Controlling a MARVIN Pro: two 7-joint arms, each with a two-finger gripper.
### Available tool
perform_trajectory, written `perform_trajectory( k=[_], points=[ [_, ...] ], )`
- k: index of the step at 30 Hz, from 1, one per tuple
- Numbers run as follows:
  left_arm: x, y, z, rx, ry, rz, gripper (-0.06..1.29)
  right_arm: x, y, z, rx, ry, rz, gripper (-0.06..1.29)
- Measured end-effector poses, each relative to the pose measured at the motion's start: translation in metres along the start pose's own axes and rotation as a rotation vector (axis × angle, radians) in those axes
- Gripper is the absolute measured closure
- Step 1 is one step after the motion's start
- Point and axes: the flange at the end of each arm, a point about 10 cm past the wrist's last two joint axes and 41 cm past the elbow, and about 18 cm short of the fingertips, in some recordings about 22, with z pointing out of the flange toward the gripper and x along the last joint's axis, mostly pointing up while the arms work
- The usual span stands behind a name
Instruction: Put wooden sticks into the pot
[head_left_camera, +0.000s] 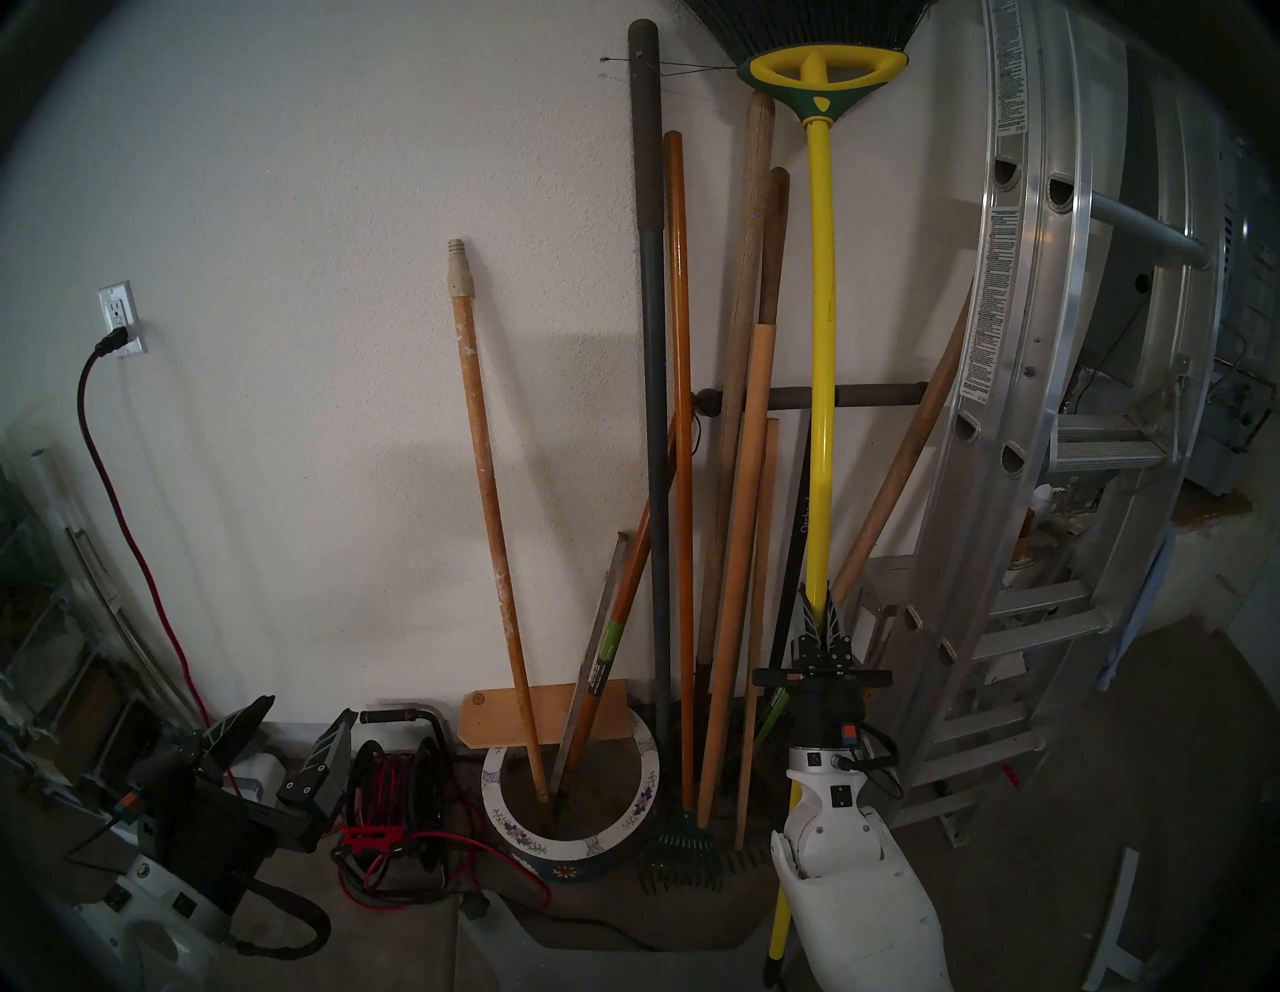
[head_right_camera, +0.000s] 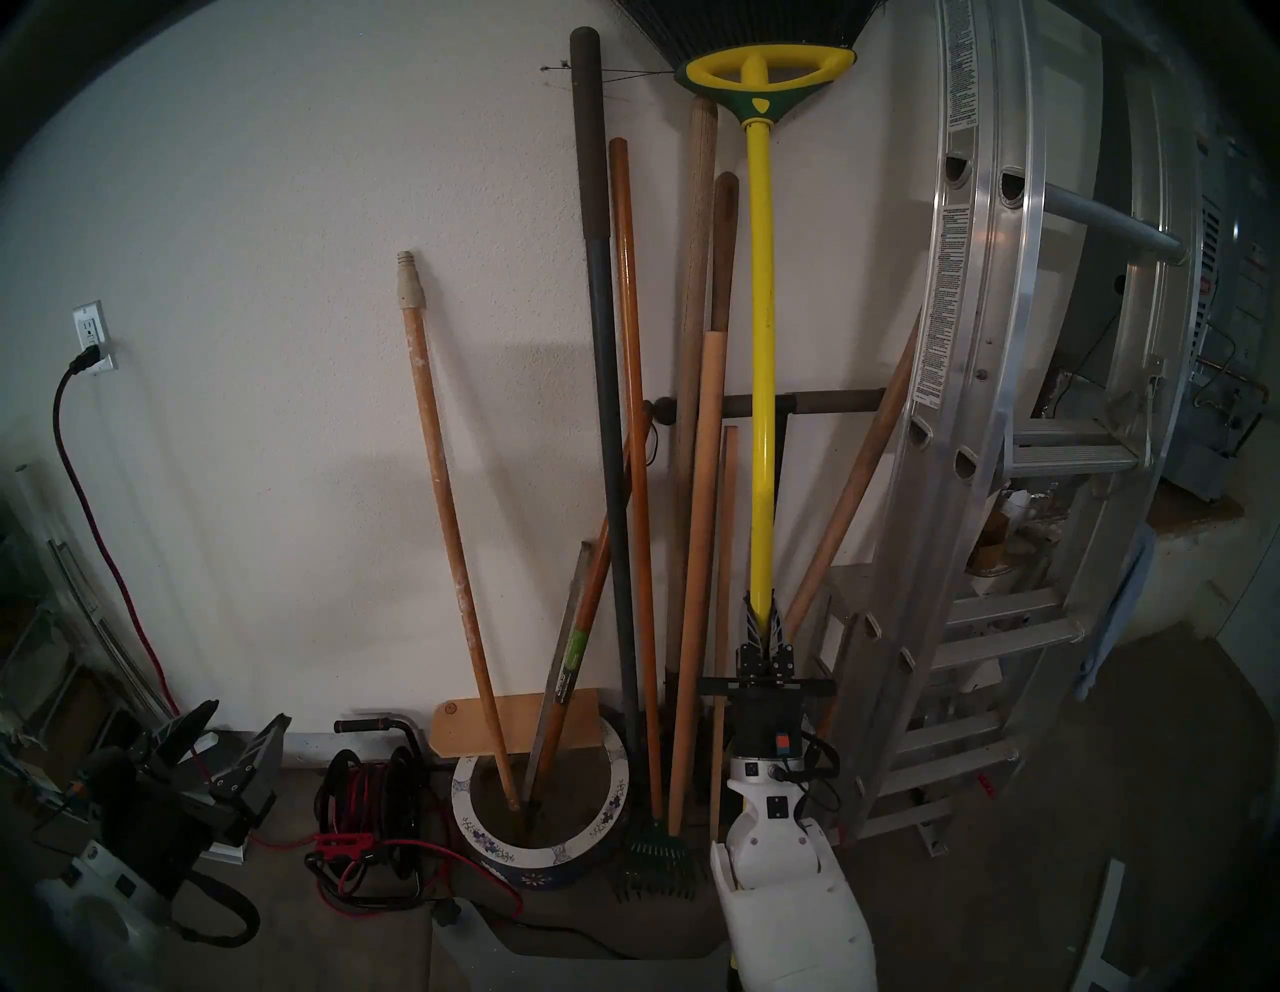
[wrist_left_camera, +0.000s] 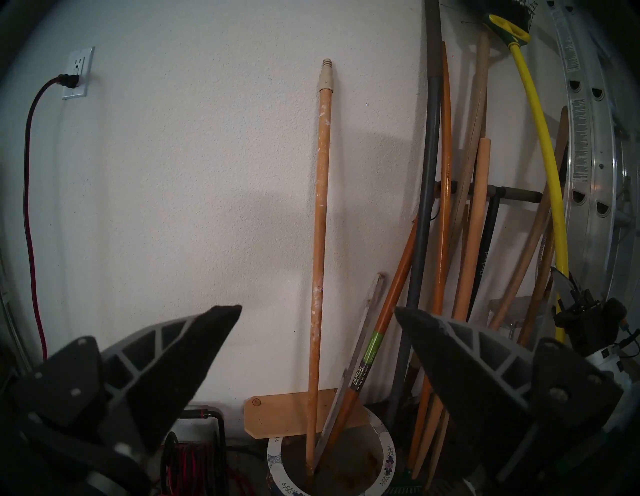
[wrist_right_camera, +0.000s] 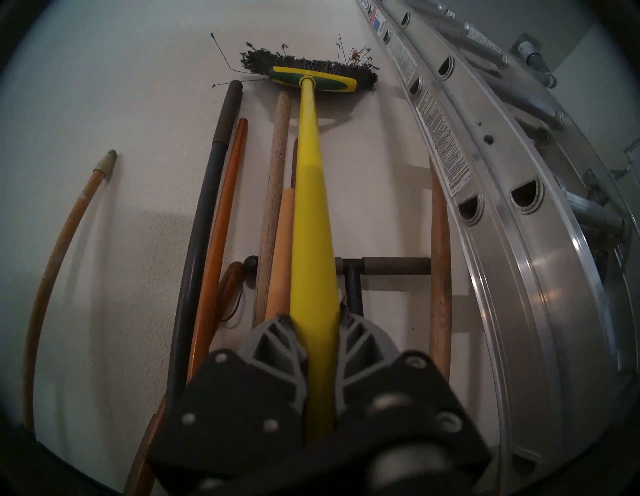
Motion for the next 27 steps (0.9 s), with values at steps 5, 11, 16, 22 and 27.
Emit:
perform_trajectory(
  k=[5, 11, 16, 22, 27],
  points=[
    [0.001, 0.0, -0.001, -0.003, 0.003, -0.001, -0.04, 0.009, -0.007, -0.003, 0.02, 0.014, 0.01, 1.14],
    [0.001, -0.001, -0.002, -0.006, 0.005, -0.001, -0.04, 0.021, -0.018, 0.002, 0.05, 0.032, 0.025, 1.15],
    [0.002, -0.001, -0.003, -0.009, 0.007, -0.002, -0.04, 0.03, -0.027, 0.011, 0.08, 0.044, 0.03, 1.15],
    [0.002, -0.001, -0.004, -0.013, 0.009, -0.003, -0.04, 0.041, -0.038, 0.024, 0.131, 0.025, 0.02, 1.15],
    [0.002, -0.001, -0.005, -0.016, 0.011, -0.004, -0.04, 0.046, -0.05, 0.032, 0.175, -0.019, 0.015, 1.15]
  ],
)
